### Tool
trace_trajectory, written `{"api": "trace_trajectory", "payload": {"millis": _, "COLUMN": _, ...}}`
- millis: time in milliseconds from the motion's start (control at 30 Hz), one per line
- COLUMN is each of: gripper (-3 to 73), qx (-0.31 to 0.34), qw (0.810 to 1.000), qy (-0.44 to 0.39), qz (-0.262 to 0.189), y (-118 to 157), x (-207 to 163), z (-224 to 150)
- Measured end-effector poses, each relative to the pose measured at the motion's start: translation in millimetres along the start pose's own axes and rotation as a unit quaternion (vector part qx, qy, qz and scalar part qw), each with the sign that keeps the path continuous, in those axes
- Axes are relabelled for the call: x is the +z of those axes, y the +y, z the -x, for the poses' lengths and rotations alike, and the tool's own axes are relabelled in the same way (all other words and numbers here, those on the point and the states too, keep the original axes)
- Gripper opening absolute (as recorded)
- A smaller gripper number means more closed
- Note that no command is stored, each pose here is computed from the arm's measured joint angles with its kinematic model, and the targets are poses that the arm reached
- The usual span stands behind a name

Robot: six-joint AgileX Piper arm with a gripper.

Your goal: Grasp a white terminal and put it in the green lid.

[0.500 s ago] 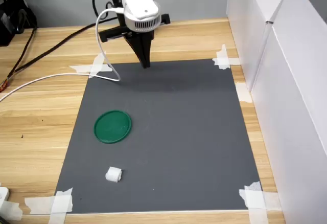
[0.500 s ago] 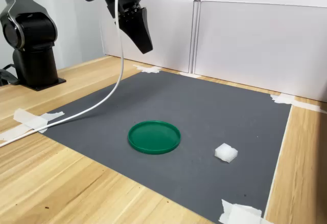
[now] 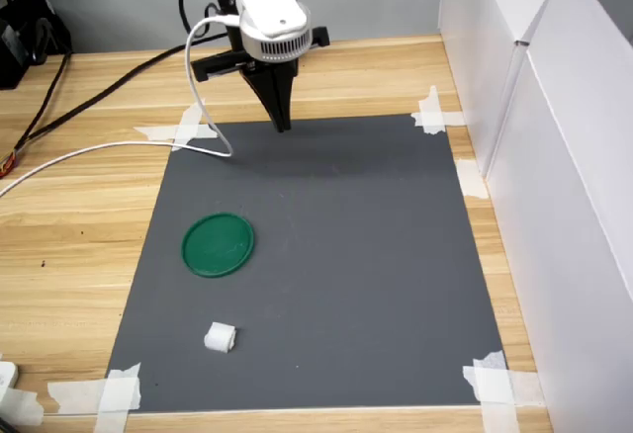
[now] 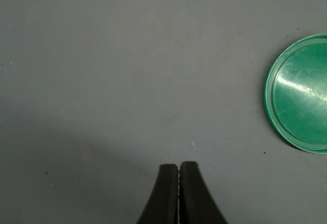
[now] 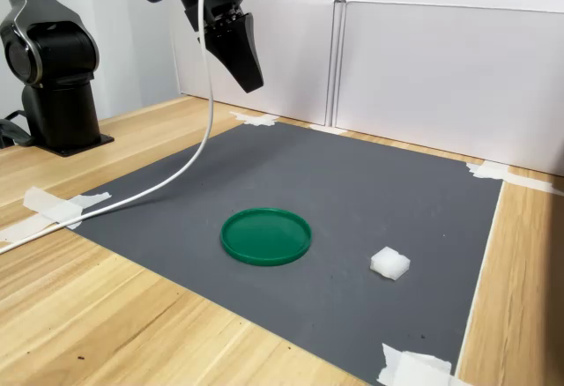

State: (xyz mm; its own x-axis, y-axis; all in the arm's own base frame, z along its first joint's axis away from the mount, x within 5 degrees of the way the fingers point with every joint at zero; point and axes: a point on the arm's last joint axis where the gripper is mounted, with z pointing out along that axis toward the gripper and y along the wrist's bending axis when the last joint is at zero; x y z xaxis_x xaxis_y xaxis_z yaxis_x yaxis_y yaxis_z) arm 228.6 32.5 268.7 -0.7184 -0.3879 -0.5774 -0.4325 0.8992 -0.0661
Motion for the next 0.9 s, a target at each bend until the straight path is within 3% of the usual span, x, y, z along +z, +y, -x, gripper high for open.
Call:
{"api": "trace_trajectory", "payload": {"millis": 367, "gripper": -1.7, "qx": -0.031, "qw": 0.999, "qy": -0.010, "qz": 0.013, "y": -7, "x": -27, "z": 40}}
{"api": "trace_trajectory", "payload": {"millis": 633, "gripper": -1.7, "qx": -0.094, "qw": 0.995, "qy": 0.015, "qz": 0.020, "y": -18, "x": -20, "z": 66}}
{"api": "trace_trajectory", "payload": {"millis": 900, "gripper": -1.3, "qx": -0.095, "qw": 0.995, "qy": 0.031, "qz": 0.014, "y": -64, "x": -7, "z": 70}}
